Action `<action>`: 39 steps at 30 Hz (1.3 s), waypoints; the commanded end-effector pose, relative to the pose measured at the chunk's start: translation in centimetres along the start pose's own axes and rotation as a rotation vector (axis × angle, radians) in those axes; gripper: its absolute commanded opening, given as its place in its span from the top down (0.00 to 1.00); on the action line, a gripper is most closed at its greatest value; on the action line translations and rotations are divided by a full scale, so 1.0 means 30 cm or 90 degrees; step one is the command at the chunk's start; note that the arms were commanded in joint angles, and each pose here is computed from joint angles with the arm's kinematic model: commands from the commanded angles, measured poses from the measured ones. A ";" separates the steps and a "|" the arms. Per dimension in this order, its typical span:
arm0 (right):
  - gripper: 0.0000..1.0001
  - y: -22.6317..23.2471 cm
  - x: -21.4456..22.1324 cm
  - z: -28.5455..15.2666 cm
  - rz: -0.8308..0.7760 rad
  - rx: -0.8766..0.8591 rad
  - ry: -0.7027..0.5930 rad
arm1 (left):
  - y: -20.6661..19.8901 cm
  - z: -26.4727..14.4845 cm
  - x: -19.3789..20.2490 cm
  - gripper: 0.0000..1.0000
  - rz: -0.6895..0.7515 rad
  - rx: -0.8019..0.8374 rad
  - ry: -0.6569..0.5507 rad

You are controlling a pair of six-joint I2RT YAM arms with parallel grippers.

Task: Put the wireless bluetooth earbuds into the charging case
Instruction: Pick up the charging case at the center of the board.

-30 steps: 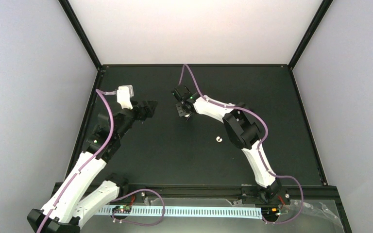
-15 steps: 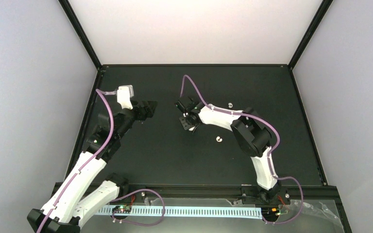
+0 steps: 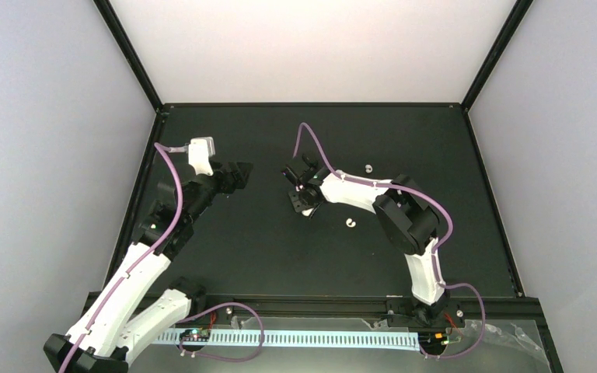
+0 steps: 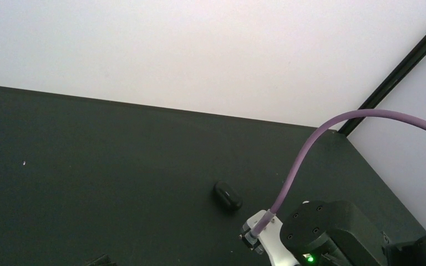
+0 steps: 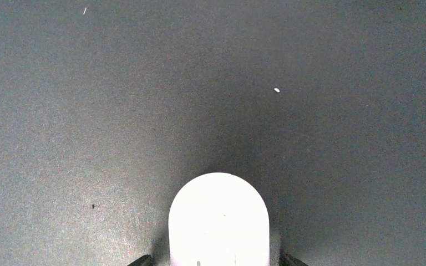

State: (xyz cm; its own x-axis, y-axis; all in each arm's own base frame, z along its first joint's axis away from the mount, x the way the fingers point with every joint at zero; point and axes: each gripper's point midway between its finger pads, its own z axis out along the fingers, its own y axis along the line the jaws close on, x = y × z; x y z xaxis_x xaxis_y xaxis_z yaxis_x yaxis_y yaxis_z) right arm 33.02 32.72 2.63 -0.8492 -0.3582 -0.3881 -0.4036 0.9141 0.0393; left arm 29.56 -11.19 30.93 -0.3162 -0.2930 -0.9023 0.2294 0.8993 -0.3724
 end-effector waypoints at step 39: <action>0.77 0.014 0.045 -0.548 -0.213 0.034 -0.294 | -0.181 -0.038 -0.003 0.01 0.054 0.158 0.004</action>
State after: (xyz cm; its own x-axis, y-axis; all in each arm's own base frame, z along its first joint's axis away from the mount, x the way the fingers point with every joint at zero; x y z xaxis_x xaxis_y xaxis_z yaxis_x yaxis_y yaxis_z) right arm 27.53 29.18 12.59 -0.6311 -0.4529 -0.6298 -0.5418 0.8384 -0.0600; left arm 28.83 -12.45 31.50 -0.3155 -0.2750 -0.9082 0.2951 0.8812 -0.3693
